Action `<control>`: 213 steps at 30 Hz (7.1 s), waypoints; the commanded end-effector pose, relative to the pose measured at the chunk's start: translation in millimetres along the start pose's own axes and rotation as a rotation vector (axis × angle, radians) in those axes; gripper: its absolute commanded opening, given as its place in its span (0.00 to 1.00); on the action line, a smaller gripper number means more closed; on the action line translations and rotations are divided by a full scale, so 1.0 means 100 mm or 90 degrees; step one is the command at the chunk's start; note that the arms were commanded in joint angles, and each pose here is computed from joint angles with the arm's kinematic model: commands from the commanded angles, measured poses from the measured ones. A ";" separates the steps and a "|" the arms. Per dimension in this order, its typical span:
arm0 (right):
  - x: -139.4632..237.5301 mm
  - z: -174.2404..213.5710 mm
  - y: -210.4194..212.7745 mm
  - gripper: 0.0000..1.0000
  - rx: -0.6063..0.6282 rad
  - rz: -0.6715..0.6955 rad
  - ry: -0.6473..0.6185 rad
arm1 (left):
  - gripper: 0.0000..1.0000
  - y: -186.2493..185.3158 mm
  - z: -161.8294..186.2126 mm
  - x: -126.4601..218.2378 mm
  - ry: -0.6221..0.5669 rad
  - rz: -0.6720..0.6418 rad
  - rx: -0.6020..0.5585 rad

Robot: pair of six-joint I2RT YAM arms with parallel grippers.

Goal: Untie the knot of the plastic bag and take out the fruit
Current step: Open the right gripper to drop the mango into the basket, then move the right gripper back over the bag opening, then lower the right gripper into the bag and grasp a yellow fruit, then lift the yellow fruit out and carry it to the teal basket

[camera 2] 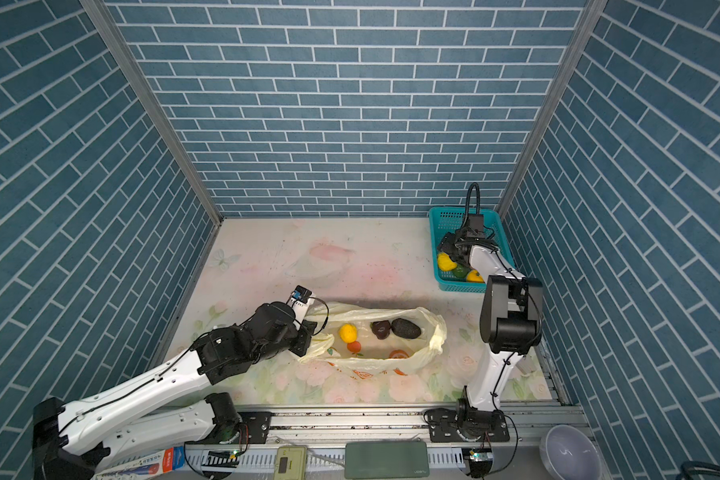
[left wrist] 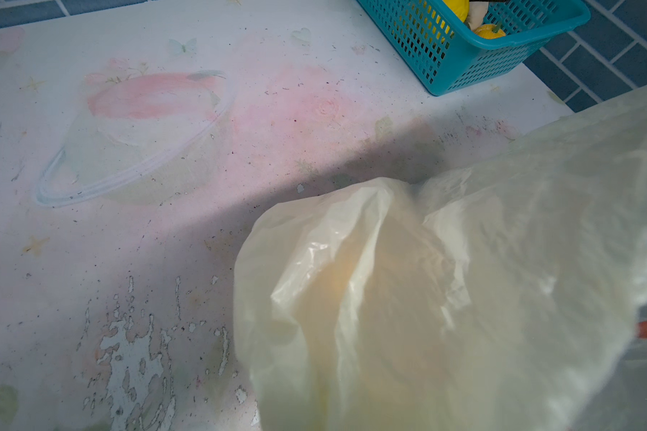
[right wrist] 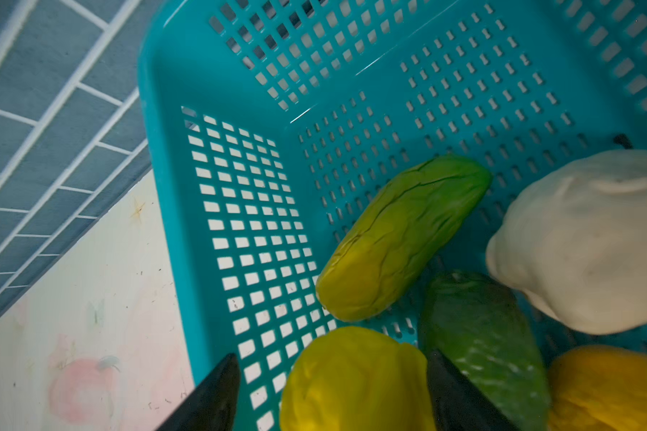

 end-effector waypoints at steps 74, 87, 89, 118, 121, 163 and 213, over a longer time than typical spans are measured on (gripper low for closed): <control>1.04 2.23 1.18 0.76 0.447 -0.108 -0.024 | 0.00 -0.08 0.22 -0.24 0.078 0.022 0.016; 1.59 2.82 1.21 0.77 0.466 -0.163 0.137 | 0.00 -0.21 0.05 -0.43 0.060 0.017 0.041; 1.65 2.89 1.17 0.78 0.469 -0.151 0.140 | 0.00 -0.22 0.04 -0.44 0.059 0.016 0.043; 1.41 3.78 0.44 0.79 0.516 -0.078 0.150 | 0.00 0.04 0.25 -0.41 0.115 -0.028 0.061; 1.53 3.71 0.73 0.79 0.513 -0.126 0.138 | 0.00 0.08 0.39 -0.38 0.124 -0.032 0.049; 0.53 3.49 1.92 0.71 0.227 -0.256 0.090 | 0.00 -0.09 0.19 -0.52 0.095 0.023 0.063; 2.74 1.85 1.70 0.40 0.273 -0.333 0.041 | 0.00 -0.04 -0.07 -0.55 0.047 -0.040 0.105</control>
Point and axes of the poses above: each gripper's point midway between its finger pads, its own x axis back along the fingers, its own y axis along the line the jaws close on, z = x × y, the point moved 5 cm from there along x, back along the fingers, and after that the axes turned 1 degree about x, right-handed, at the moved point
